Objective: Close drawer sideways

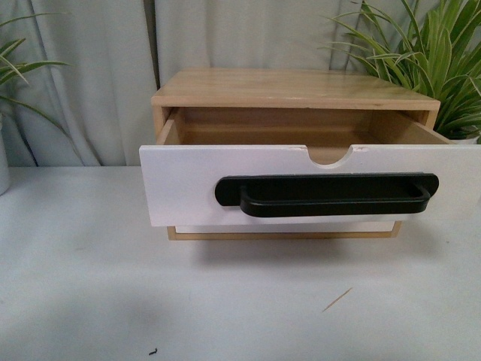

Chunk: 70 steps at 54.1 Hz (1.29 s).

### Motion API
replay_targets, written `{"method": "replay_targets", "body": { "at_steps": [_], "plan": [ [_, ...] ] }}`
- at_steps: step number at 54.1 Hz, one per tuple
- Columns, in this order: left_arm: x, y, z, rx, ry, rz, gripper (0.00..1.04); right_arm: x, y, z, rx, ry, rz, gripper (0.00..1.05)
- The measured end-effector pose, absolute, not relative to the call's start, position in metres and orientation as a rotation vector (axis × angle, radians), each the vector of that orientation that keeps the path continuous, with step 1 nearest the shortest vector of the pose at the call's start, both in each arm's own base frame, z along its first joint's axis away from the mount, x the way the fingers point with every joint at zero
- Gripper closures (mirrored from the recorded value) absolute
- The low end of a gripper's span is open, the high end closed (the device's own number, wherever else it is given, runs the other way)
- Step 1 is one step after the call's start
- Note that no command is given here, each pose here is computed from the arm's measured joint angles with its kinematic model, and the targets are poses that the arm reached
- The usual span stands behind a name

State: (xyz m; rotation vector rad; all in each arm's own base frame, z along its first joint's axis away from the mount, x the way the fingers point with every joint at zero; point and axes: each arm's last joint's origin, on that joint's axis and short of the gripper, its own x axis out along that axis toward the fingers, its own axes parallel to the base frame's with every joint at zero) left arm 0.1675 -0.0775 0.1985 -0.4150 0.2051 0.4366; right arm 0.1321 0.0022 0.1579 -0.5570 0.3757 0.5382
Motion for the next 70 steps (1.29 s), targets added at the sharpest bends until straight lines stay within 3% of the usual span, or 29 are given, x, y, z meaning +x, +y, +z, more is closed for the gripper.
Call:
{"method": "replay_targets", "body": {
  "at_steps": [15, 33, 70],
  "plan": [
    [0.213, -0.126, 0.197, -0.460, 0.303, 0.244, 0.06, 0.148, 0.011, 0.152, -0.763, 0.342, 0.583, 0.09],
    [0.234, -0.159, 0.194, -0.434, 0.349, 0.125, 0.06, 0.180, 0.026, 0.168, -0.856, 0.253, 0.572, 0.09],
    [0.263, -0.176, 0.197, -0.377, 0.372, 0.040, 0.06, 0.260, 0.058, 0.192, -0.887, 0.205, 0.547, 0.09]
  ]
}}
